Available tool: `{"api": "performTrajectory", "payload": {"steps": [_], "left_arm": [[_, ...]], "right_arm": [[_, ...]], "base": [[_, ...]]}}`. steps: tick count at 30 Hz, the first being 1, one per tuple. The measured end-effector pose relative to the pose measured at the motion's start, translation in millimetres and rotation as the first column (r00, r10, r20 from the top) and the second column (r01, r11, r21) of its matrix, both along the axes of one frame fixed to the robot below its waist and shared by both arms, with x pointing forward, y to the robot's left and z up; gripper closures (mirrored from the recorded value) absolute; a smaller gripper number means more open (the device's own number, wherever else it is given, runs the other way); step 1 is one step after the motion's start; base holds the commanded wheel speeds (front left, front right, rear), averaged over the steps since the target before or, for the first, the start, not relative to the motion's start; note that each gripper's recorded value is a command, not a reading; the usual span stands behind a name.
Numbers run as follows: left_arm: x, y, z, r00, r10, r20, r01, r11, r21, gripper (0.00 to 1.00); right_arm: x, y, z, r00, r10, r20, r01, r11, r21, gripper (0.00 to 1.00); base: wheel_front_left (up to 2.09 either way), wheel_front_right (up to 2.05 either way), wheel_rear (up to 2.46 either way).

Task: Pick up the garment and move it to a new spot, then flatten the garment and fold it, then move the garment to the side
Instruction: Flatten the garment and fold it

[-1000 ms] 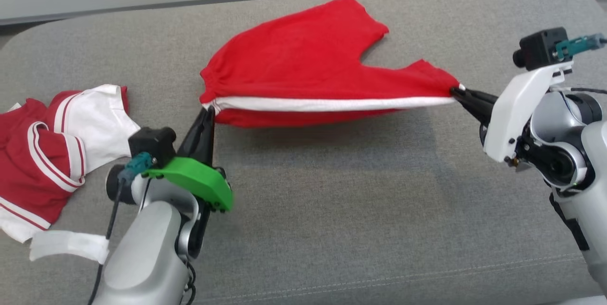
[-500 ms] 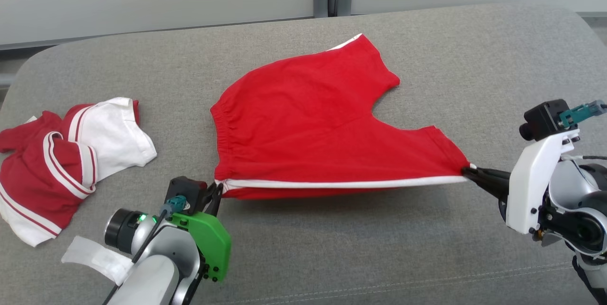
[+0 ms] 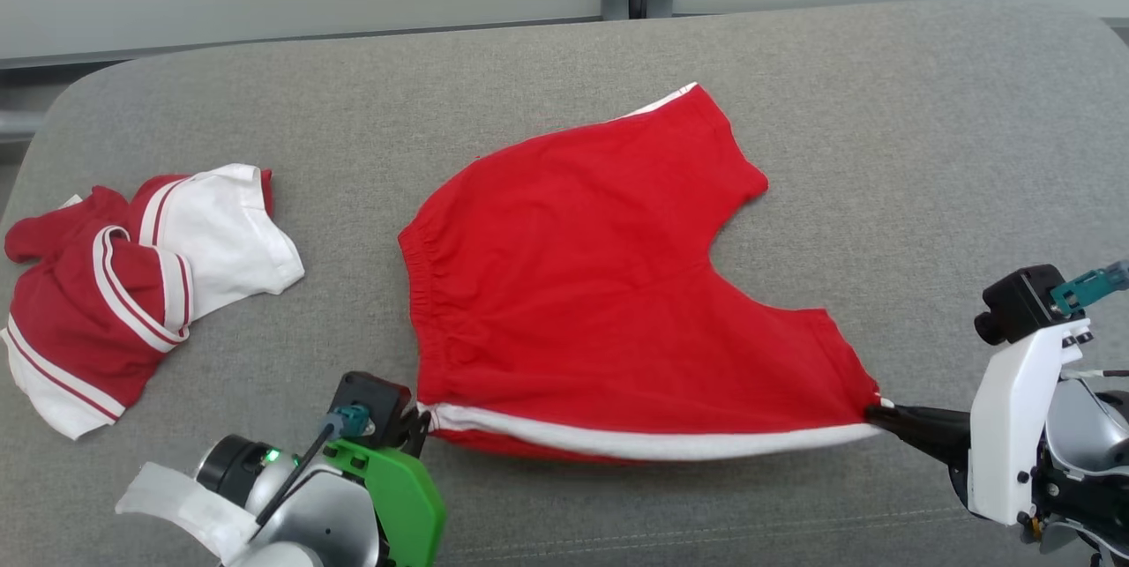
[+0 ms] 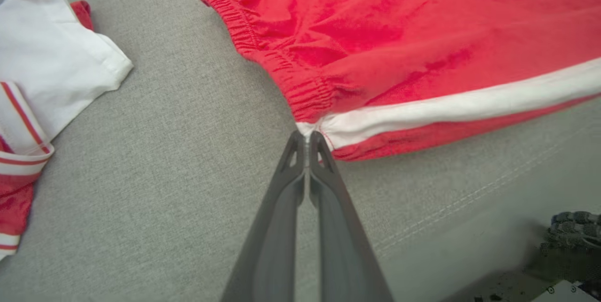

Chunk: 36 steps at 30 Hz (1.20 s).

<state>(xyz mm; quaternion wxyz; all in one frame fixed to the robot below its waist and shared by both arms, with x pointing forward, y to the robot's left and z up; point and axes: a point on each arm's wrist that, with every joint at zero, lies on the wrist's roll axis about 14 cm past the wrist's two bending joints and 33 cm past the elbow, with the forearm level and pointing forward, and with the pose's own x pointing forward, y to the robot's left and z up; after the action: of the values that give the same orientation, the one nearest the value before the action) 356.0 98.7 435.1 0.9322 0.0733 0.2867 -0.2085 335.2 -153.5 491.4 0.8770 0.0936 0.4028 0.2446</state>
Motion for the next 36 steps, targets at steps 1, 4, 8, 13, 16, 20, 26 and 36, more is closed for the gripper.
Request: {"api": "performTrajectory", "payload": {"steps": [1,4,8,13,16,20,26,36], "left_arm": [[-4.6,-0.8,-1.1,1.0,-0.006,-0.018,0.006,1.0,0.005,1.0],[-15.1,-2.9,-3.7,0.998,-0.016,-0.066,0.017,1.0,0.006,1.0],[-9.4,-6.6,5.2,0.998,-0.012,-0.056,0.011,1.0,-0.018,1.0],[17.5,-17.0,21.4,1.0,-0.014,-0.015,0.014,0.999,-0.038,1.0],[38.1,-17.8,28.3,1.0,0.005,0.003,-0.005,0.999,-0.036,1.0],[62.4,-19.9,32.4,1.0,0.019,0.007,-0.019,0.999,-0.026,1.0],[99.0,-16.7,31.1,0.997,0.073,0.002,-0.073,0.997,-0.019,1.0],[131.2,-1.6,15.2,0.985,0.175,-0.006,-0.175,0.984,-0.037,1.0]], "right_arm": [[-2.0,0.8,-0.3,1.0,0.003,-0.007,-0.003,1.0,0.003,1.0],[-6.3,3.1,-1.7,1.0,0.011,-0.029,-0.011,1.0,0.009,1.0],[5.2,4.1,7.0,1.0,-0.003,0.016,0.002,1.0,0.018,1.0],[42.0,5.9,28.1,0.991,-0.014,0.129,0.013,1.0,0.008,1.0],[67.7,6.6,36.4,0.983,-0.017,0.182,0.018,1.0,-0.005,1.0],[102.0,5.4,40.4,0.973,-0.02,0.23,0.029,0.999,-0.034,1.0],[160.3,6.0,42.5,0.947,-0.033,0.32,0.054,0.997,-0.059,1.0],[213.1,27.5,21.6,0.926,-0.024,0.376,0.044,0.998,-0.045,1.0]], "base": [[0.0,0.0,0.0],[0.0,0.0,0.0],[0.0,0.0,0.0],[0.0,0.0,0.0],[0.0,0.0,0.0],[0.0,0.0,0.0],[0.0,0.0,0.0],[0.0,0.0,0.0]]}}
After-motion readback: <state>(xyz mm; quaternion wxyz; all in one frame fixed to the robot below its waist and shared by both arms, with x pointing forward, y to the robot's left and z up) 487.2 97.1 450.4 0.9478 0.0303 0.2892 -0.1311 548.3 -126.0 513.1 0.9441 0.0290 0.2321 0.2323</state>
